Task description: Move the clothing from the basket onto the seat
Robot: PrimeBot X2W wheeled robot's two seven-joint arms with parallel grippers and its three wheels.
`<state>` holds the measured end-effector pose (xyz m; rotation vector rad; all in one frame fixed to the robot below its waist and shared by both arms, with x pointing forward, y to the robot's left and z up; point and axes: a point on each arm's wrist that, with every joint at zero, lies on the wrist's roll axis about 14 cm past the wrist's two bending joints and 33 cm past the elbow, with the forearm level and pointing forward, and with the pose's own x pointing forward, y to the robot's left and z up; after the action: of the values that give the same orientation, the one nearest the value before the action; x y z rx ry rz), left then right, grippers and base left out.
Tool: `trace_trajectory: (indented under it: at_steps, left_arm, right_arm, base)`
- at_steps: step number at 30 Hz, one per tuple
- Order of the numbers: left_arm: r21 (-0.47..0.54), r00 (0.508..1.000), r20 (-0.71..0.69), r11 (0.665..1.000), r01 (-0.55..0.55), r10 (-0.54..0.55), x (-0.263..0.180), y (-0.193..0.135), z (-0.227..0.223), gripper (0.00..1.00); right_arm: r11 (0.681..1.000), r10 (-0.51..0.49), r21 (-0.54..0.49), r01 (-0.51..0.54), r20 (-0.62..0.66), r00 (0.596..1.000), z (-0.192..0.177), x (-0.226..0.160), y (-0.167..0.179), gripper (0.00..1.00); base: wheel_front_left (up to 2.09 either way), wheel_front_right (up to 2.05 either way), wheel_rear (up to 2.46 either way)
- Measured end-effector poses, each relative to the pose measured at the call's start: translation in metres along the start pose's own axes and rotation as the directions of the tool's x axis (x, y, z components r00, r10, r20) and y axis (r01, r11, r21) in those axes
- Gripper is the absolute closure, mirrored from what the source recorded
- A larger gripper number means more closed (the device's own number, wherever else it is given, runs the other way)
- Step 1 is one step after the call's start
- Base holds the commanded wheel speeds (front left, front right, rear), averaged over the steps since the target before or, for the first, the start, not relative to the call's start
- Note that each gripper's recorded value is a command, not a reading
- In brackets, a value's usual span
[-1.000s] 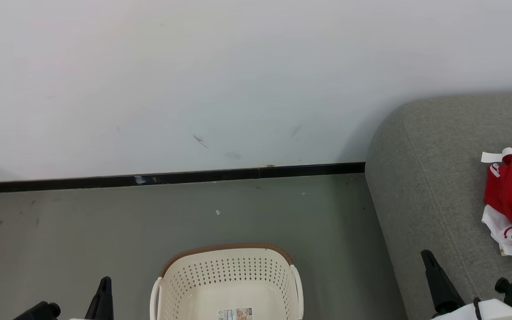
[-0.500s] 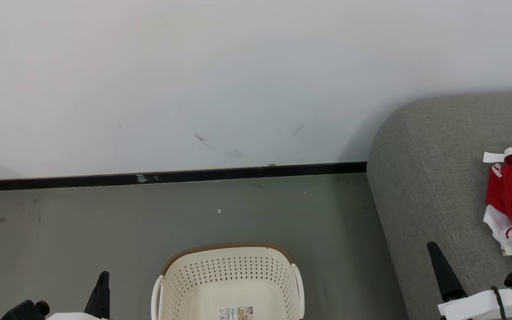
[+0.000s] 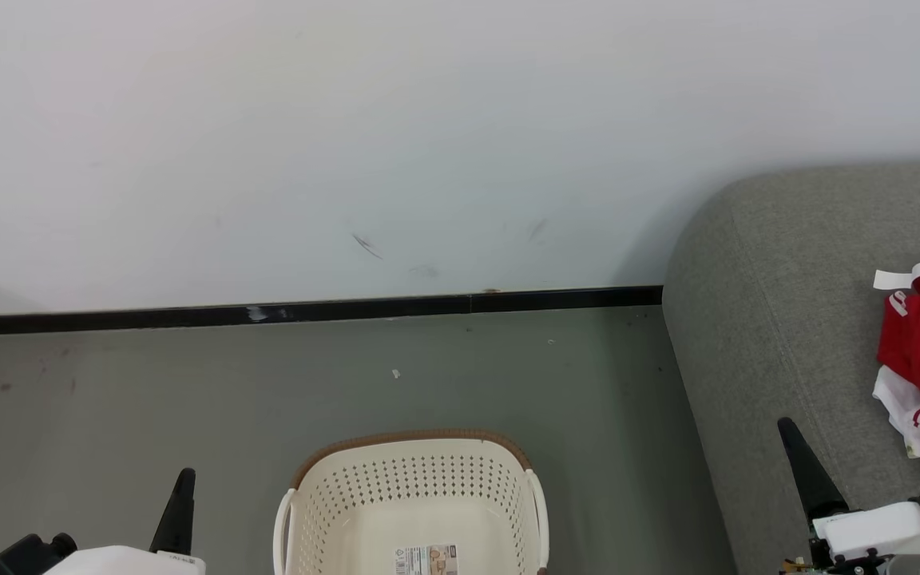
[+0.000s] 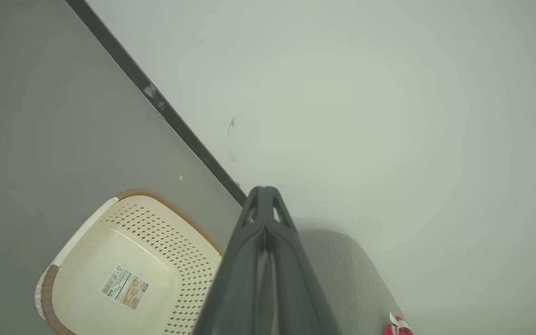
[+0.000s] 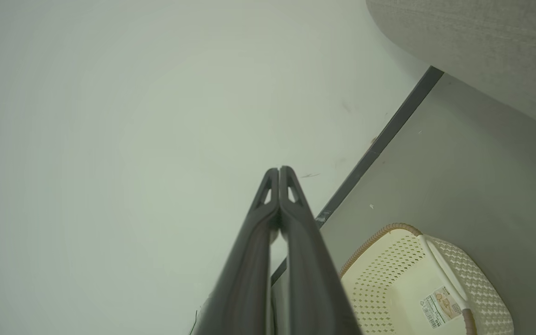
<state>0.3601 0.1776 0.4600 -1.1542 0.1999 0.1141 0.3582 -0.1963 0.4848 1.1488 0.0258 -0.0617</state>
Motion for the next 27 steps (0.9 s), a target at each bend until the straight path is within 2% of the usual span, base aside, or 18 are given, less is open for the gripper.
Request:
trace_trajectory:
  at_steps: [14, 27]
  left_arm:
    - [-0.205, 0.999, 0.001, 0.977, 0.051, -0.052, 0.005, -0.006, 0.007, 1.0]
    - [-0.392, 0.994, 0.031, 0.913, 0.111, -0.107, 0.007, -0.013, 0.014, 1.0]
  right_arm:
    - [0.976, -0.011, 0.217, 0.012, -0.007, 1.0, 0.002, 0.009, -0.001, 1.0]
    - [0.914, -0.021, 0.406, 0.025, -0.015, 1.0, 0.004, 0.014, -0.004, 1.0]
  base:
    - [0.0, 0.0, 0.0]
    - [0.0, 0.0, 0.0]
